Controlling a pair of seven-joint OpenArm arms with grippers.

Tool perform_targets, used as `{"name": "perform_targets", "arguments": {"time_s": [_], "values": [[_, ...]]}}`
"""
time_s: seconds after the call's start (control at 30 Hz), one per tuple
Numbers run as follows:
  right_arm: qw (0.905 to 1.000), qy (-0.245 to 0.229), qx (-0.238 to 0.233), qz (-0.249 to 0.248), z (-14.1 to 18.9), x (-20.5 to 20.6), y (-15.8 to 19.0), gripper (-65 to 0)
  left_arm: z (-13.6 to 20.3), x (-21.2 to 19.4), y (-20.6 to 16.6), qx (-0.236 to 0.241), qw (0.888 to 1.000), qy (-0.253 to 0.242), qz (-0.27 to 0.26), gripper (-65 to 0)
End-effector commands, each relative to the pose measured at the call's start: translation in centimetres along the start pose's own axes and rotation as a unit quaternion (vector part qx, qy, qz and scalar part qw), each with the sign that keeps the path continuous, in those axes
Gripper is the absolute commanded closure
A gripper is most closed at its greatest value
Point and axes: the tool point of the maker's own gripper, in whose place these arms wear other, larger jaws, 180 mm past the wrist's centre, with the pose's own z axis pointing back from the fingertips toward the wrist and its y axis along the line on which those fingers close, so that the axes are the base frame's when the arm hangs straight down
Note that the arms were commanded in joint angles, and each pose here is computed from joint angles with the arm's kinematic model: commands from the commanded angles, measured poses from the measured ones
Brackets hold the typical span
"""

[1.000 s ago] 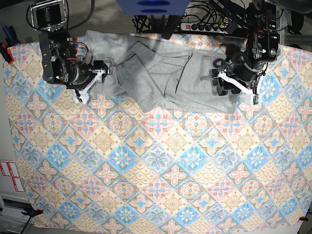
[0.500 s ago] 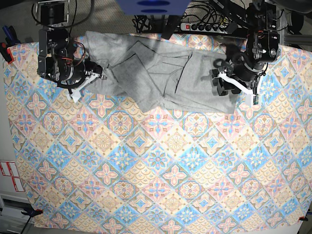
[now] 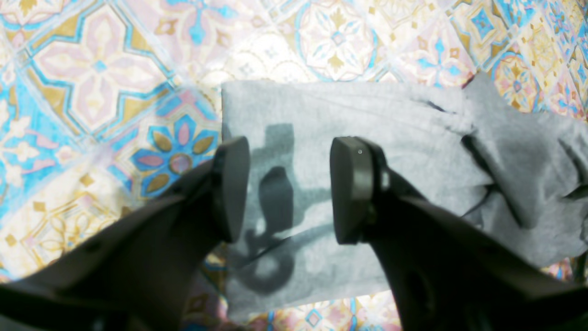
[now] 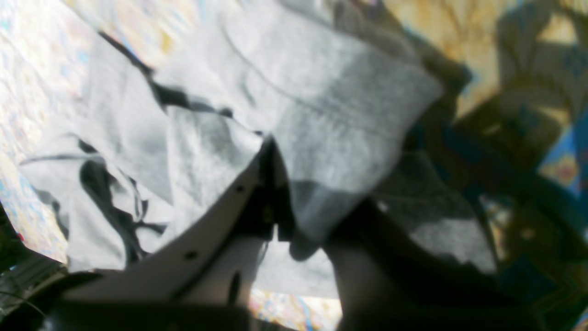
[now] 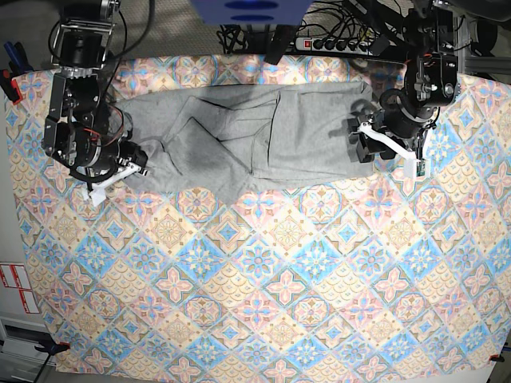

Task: Fold the T-shirt properly
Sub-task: 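Grasp the folded bundle with the right gripper and drag it toward the left gripper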

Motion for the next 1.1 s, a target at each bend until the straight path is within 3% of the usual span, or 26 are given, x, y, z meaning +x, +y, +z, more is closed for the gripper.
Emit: {"name": "perform_targets", "arguments": {"time_s": [0.0,0.27,0.4,0.63,0.9,1.07], "values": [[0.9996,-0.026,0.005,0.004,0.8,2.2,0.3,0.0,0.5,1.6,-0.6,-0.008,1.000,-0.027,-0.010,-29.1],[0.9996,-0.022,0.011,0.015,1.0,1.3,0.9,0.0,1.1,2.4,-0.1,-0.004,0.999,-0.041,0.001,-29.1],[0.9961,-0.017,0.041,0.077,1.2,-0.2,4.7,0.0,2.0,3.5,1.6,-0.001,0.996,-0.062,0.056,-29.1],[0.9809,0.011,0.103,0.165,0.5,-3.7,12.0,0.0,3.2,3.7,3.7,0.013,0.993,-0.072,0.089,-29.1],[0.9573,0.042,0.182,0.221,0.3,-8.4,19.6,0.0,4.5,2.4,6.2,0.049,0.992,-0.067,0.099,-29.1],[0.9462,0.056,0.202,0.246,0.2,-9.7,21.9,0.0,4.6,1.7,6.4,0.053,0.992,-0.058,0.100,-29.1]]}}
